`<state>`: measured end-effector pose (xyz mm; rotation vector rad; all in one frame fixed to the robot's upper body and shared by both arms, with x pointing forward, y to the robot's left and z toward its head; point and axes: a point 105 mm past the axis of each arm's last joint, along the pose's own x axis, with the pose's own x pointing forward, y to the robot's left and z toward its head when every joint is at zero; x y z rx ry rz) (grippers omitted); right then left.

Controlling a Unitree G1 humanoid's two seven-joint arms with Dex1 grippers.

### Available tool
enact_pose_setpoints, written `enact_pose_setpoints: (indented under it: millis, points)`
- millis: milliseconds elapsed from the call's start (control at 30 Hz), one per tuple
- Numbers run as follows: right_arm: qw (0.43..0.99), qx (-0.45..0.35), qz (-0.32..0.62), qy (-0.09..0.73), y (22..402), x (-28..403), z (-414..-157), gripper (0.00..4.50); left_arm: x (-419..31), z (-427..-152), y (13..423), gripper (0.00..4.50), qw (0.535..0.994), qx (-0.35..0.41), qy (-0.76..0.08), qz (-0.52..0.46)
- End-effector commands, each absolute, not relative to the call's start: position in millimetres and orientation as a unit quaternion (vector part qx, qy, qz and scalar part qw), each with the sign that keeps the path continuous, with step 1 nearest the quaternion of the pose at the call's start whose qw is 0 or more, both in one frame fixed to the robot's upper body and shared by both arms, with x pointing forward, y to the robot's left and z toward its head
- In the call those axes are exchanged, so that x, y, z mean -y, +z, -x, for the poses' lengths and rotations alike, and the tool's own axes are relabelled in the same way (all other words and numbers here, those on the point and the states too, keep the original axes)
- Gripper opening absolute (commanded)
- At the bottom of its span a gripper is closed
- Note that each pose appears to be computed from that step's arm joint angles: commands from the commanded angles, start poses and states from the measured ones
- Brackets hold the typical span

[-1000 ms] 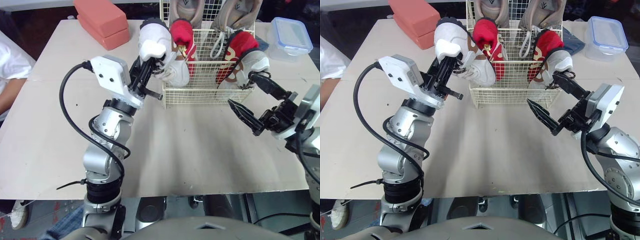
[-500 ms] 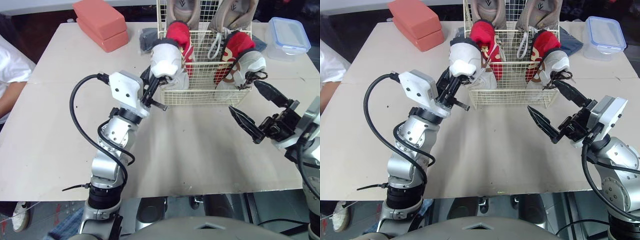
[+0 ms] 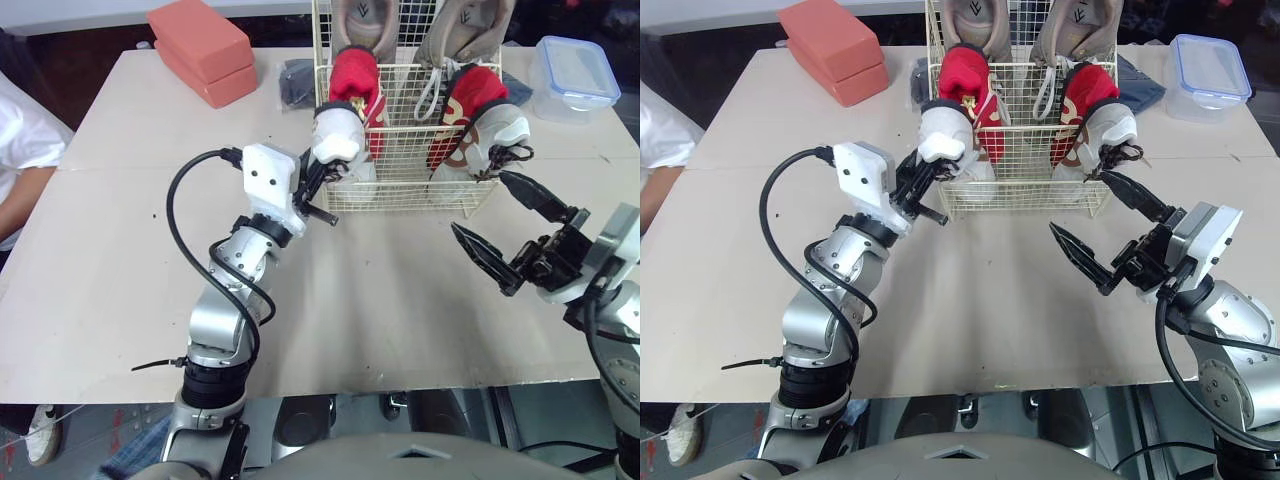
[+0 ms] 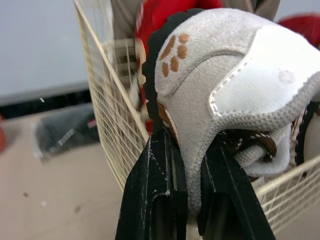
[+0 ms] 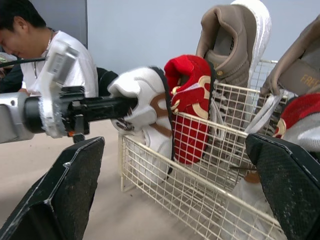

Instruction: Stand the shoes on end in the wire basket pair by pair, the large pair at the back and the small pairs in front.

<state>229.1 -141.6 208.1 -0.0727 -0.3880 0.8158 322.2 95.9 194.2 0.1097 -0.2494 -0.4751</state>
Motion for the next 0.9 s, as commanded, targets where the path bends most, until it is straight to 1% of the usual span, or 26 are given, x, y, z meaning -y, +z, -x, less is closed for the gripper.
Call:
enact_pose_setpoints:
  millis: [33,100,133,167,233,267,400,433,533,700,900]
  points:
    - [0.895,0.209,0.043,0.391,214.8,142.5,-227.0,4.47,-93.8,-325.2,150.6,0.0,0.966,0.019,-0.254,-0.048]
    - [0.895,0.21,0.043,0.391,214.4,142.4,-227.1,4.47,-92.8,-325.7,149.7,0.0,0.964,0.013,-0.261,-0.051]
    - [0.895,0.211,0.043,0.391,214.5,142.3,-227.0,4.5,-92.9,-326.3,150.2,0.98,0.963,0.01,-0.264,-0.047]
    - [0.895,0.212,0.043,0.391,214.6,142.3,-227.0,4.5,-93.0,-326.9,151.3,1.14,0.963,0.008,-0.267,-0.044]
    - [0.894,0.213,0.043,0.391,214.8,142.1,-226.7,4.5,-93.4,-326.8,152.4,2.04,0.961,0.002,-0.274,-0.031]
    - [0.894,0.214,0.042,0.391,214.8,142.3,-226.7,4.5,-93.6,-325.8,154.1,2.69,0.96,0.004,-0.279,-0.024]
    - [0.894,0.213,0.04,0.391,213.7,143.4,-226.1,4.5,-95.1,-319.8,160.1,4.39,0.957,0.021,-0.289,-0.014]
    - [0.895,0.212,0.04,0.391,212.6,144.5,-225.9,4.5,-95.4,-315.8,161.7,4.46,0.955,0.029,-0.295,-0.012]
    - [0.899,0.202,0.043,0.387,207.6,153.2,-226.5,4.5,-97.4,-295.3,166.4,4.46,0.943,0.055,-0.328,0.004]
    - [0.907,0.169,0.058,0.381,192.7,177.6,-229.1,4.5,-123.6,-277.1,168.1,4.46,0.939,0.073,-0.337,0.008]
    - [0.917,0.104,0.077,0.377,159.0,215.1,-235.1,4.5,-161.8,-259.7,145.5,4.46,0.935,0.029,-0.354,-0.016]
